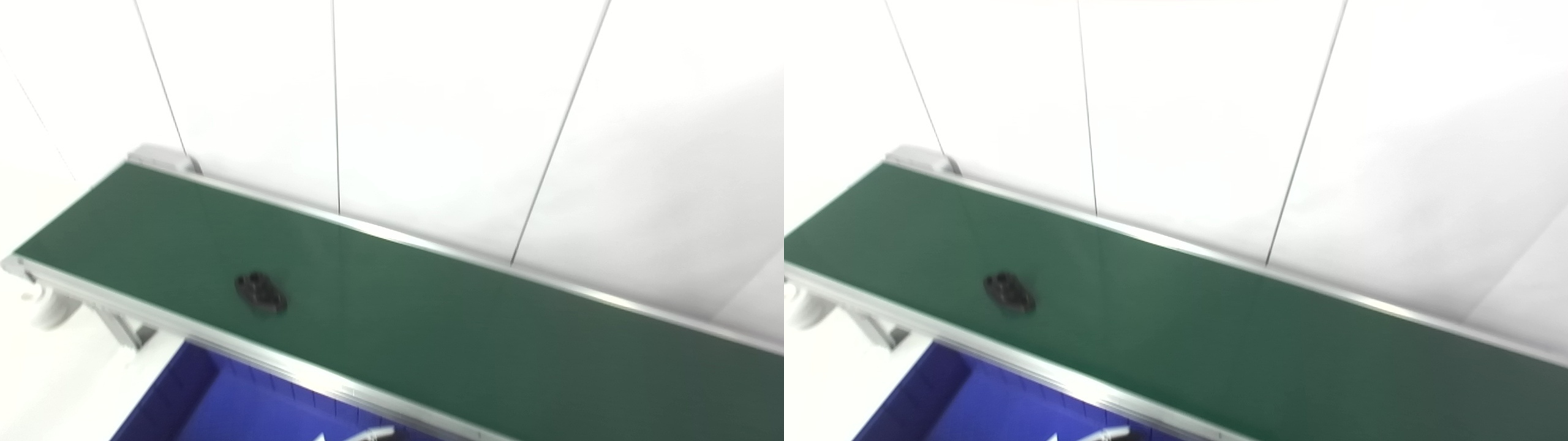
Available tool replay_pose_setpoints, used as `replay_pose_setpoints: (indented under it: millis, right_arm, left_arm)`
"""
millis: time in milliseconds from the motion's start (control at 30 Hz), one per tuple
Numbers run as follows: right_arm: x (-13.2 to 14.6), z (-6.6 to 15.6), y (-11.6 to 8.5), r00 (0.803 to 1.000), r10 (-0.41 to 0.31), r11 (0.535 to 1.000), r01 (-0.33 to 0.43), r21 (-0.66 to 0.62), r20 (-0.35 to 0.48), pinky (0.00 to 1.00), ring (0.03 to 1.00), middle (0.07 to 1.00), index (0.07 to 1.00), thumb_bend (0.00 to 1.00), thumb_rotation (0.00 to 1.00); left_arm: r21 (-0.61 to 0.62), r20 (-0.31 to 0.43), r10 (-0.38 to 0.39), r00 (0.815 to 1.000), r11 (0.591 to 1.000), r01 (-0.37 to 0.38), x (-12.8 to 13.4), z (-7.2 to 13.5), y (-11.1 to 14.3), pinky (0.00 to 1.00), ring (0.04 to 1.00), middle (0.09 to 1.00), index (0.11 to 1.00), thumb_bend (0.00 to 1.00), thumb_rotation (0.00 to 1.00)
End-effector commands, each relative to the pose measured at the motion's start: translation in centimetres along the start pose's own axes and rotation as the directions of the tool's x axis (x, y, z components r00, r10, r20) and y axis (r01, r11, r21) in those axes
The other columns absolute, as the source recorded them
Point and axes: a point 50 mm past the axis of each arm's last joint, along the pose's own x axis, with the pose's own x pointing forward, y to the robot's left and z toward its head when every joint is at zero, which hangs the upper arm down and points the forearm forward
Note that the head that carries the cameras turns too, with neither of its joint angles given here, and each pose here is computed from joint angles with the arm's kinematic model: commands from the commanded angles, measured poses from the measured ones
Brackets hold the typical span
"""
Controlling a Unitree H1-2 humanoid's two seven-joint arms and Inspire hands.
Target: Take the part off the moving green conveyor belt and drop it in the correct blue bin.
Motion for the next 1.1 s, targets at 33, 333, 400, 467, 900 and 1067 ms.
replay_pose_setpoints:
  millis: [33, 333, 400, 467, 900, 1067]
  right_arm:
    - [0.5, 0.6, -0.5, 0.996, -0.041, 0.999, 0.040, 0.008, 0.078, 0.75, 0.825, 0.868, 0.928, 0.90, 0.42]
    - [0.5, 0.6, -0.5, 0.995, -0.040, 0.999, 0.041, -0.016, 0.090, 0.73, 0.807, 0.856, 0.926, 0.90, 0.44]
    - [0.4, 0.7, -0.6, 0.995, -0.037, 0.999, 0.039, -0.019, 0.093, 0.73, 0.809, 0.856, 0.925, 0.90, 0.45]
    - [0.3, 0.9, -0.6, 0.995, -0.030, 0.999, 0.031, -0.013, 0.094, 0.74, 0.819, 0.862, 0.928, 0.89, 0.45]
    - [0.9, 1.4, 0.0, 0.995, -0.040, 0.999, 0.039, 0.022, 0.091, 0.75, 0.835, 0.879, 0.935, 0.91, 0.45]
    - [1.3, 2.1, 0.4, 0.993, -0.035, 0.999, 0.034, 0.018, 0.109, 0.71, 0.817, 0.876, 0.922, 0.89, 0.46]
  left_arm:
    - [0.015, 0.051, 0.028, 0.998, 0.999, -0.029, 0.5, 0.4, 0.5, 0.77, 0.832, 0.855, 0.837, 0.83, 0.35]
    - [0.023, 0.057, 0.038, 0.998, 0.999, -0.039, 0.5, 0.3, 0.4, 0.76, 0.828, 0.849, 0.824, 0.84, 0.37]
    - [0.026, 0.061, 0.037, 0.997, 0.999, -0.039, 0.5, 0.4, 0.4, 0.76, 0.825, 0.848, 0.825, 0.84, 0.38]
    - [0.033, 0.065, 0.036, 0.997, 0.999, -0.038, 0.5, 0.4, 0.5, 0.75, 0.823, 0.848, 0.825, 0.83, 0.38]
    - [0.021, 0.067, 0.028, 0.997, 0.999, -0.029, 0.3, 0.5, 1.6, 0.76, 0.839, 0.868, 0.843, 0.83, 0.35]
    - [0.020, 0.067, 0.023, 0.998, 0.999, -0.025, 0.2, 0.6, 2.4, 0.77, 0.850, 0.884, 0.860, 0.83, 0.34]
